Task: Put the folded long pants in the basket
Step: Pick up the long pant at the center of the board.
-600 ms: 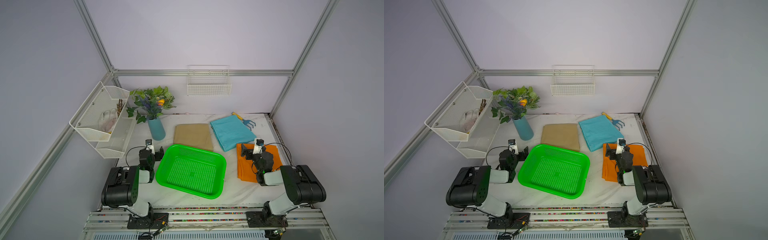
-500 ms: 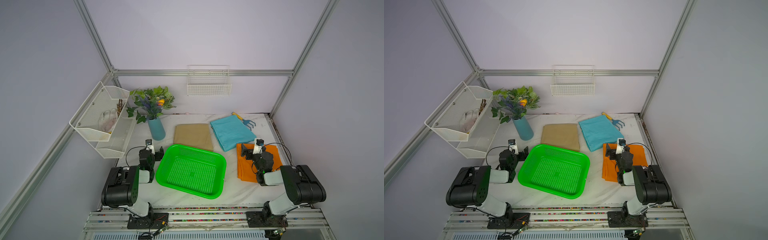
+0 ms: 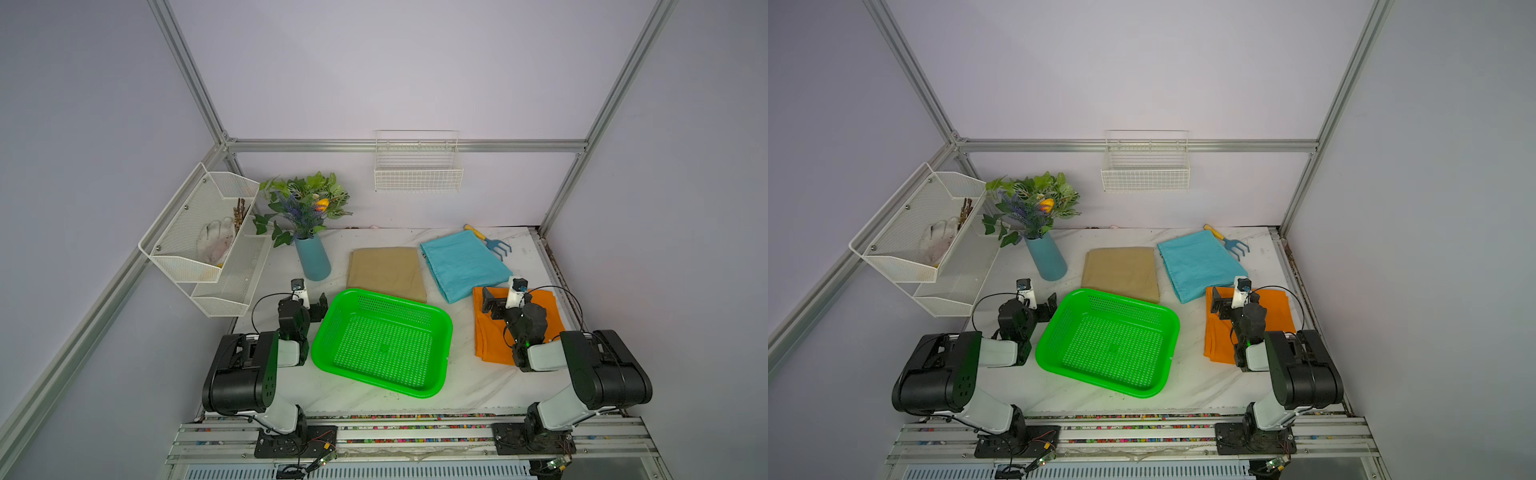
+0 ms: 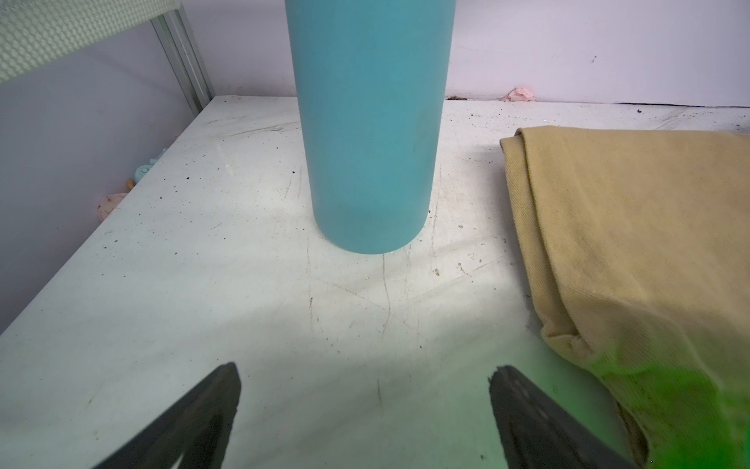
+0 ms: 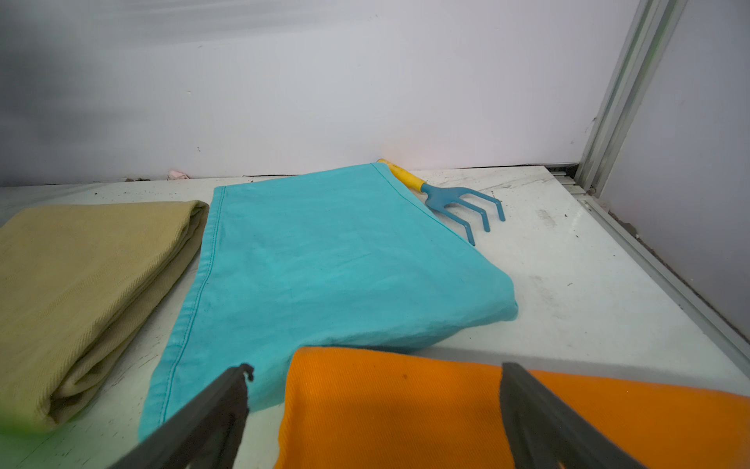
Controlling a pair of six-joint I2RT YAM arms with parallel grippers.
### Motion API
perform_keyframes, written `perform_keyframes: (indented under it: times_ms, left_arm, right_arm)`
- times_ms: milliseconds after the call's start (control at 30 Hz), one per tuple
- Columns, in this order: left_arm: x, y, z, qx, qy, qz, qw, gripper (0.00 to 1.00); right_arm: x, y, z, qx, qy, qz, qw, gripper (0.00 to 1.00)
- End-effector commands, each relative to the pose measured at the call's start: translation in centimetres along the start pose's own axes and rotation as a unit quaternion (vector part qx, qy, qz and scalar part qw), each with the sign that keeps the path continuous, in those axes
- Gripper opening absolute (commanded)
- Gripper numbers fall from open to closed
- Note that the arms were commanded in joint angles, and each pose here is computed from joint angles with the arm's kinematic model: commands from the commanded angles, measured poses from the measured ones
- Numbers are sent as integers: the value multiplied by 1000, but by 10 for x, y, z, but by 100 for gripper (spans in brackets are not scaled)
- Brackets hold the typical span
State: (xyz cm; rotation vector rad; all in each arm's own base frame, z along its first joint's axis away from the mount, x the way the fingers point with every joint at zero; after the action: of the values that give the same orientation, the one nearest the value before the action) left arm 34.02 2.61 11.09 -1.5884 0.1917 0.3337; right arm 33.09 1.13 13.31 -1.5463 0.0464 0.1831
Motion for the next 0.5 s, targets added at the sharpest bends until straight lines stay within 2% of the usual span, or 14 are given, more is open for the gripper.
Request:
perform_keyframes:
  times_ms: [0, 267, 367, 467]
  left_arm:
    - [0, -16, -2, 5, 2, -32, 999, 100]
    - [1, -17, -1, 3, 6, -20, 1000, 100]
    - [-1, -26, 3, 3, -39, -35, 999, 100]
    - [-3, -46, 4, 3, -56, -4, 998, 100]
  right_arm:
    - [0, -6, -2, -4, 5, -17, 1000, 100]
    - [2, -11, -9, 11, 38, -17, 999, 100]
    - [4, -32, -8, 5, 35, -2, 999, 100]
    - [11, -57, -6, 20, 45, 27, 998, 100]
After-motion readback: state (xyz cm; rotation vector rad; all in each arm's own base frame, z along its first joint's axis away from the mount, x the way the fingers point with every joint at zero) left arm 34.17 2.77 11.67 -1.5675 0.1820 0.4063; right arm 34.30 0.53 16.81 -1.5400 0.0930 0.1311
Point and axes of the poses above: each gripper's point midway between its finger pads, its own x axis out along the fingers, its own z axis along the line the jaws close on, y = z × x, the point moved 6 cm from there along -x, back along the fingers, and after that the axes turned 2 degrees about -x, right-handed, at the moved point
